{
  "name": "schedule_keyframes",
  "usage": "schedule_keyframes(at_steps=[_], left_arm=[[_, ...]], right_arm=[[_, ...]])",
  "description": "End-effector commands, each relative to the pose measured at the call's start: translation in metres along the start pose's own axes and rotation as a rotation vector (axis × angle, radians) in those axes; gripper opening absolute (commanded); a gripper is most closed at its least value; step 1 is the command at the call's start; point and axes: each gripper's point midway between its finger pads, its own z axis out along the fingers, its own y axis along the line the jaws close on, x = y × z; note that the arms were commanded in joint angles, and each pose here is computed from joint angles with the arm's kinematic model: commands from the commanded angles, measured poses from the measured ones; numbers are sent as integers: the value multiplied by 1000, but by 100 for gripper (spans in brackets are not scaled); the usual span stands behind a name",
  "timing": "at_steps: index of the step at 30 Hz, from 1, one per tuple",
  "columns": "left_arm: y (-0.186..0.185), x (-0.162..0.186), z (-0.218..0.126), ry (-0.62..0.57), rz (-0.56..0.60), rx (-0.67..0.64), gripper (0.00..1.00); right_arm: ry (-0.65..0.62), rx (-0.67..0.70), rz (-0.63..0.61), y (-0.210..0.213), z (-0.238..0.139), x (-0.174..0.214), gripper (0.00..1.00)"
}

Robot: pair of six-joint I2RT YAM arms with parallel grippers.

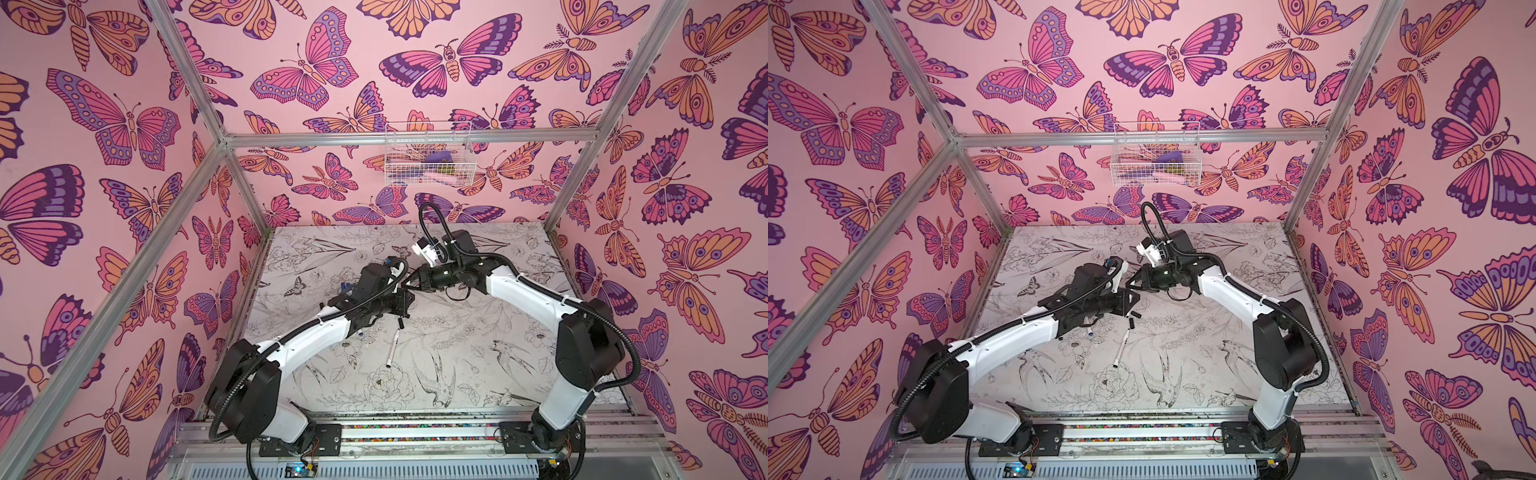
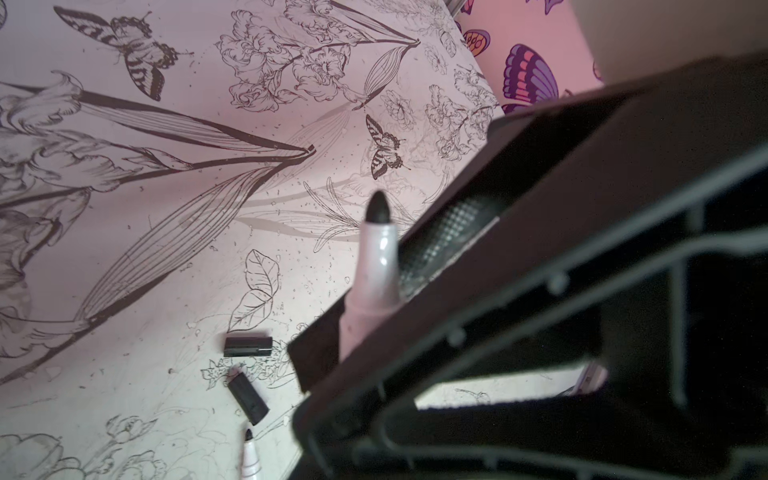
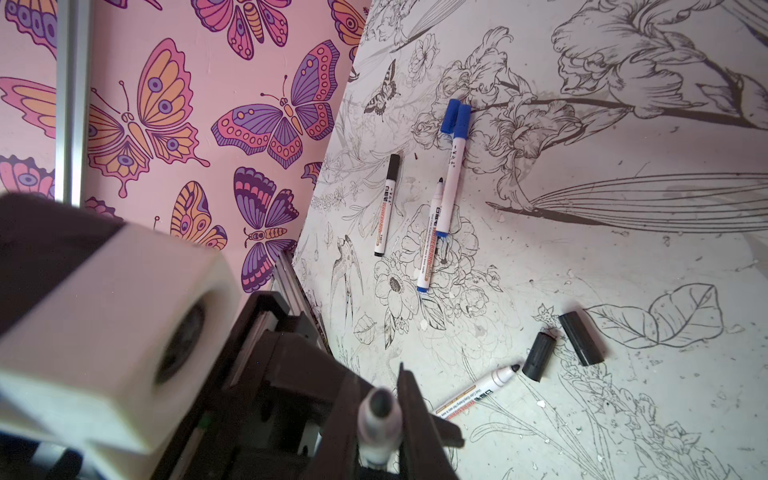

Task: Insert the pens into the pen caps
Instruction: 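Lower the right gripper onto a loose black cap and grasp it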

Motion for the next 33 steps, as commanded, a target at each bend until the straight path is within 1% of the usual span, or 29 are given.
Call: schedule_keyframes(at_steps=[1, 3, 4, 5, 6, 7, 8, 10, 13, 15, 16, 19, 20, 22, 24, 26, 29, 33], left_arm=[[-4, -8, -1, -22, 22, 13, 13], [-5, -8, -5, -23, 26, 15, 5], [-4, -8, -6, -26, 22, 6, 1], [0, -7, -8, -27, 12, -7, 0], [6, -6, -9, -28, -5, -30, 0], [14, -4, -11, -31, -31, -52, 0], [21, -2, -14, -34, -57, -70, 0], [46, 6, -21, -43, -145, -135, 0], [87, 22, -34, -49, -304, -230, 0], [104, 31, -41, -56, -371, -259, 0], [109, 33, -45, -62, -385, -266, 0], [114, 35, -51, -73, -386, -282, 0], [110, 29, -58, -99, -376, -272, 0], [108, 26, -61, -108, -372, -267, 0], [109, 26, -60, -106, -378, -266, 0], [108, 26, -59, -102, -383, -259, 0], [105, 24, -57, -100, -384, -245, 0], [104, 24, -57, -96, -384, -238, 0]], right_arm=[[11, -3, -36, 8, -7, 6, 2], [9, 6, -35, 6, -8, 7, 5], [13, 8, -41, 5, -8, 8, 10], [13, 13, -45, 5, -9, 10, 23], [12, 20, -50, 4, -10, 10, 32], [8, 29, -60, 3, -12, 11, 38], [6, 45, -63, 1, -13, 12, 42], [7, 85, -65, -8, -13, 15, 44], [47, 171, -58, -29, -8, 24, 44], [93, 236, -65, -43, 1, 34, 43], [126, 276, -83, -50, 7, 39, 43], [226, 401, -151, -67, 24, 55, 42], [257, 437, -169, -73, 30, 59, 42], [302, 486, -193, -82, 40, 64, 42], [330, 532, -201, -93, 47, 65, 41], [339, 608, -217, -107, 49, 62, 40], [370, 665, -251, -120, 53, 62, 40], [414, 699, -271, -131, 60, 67, 39]])
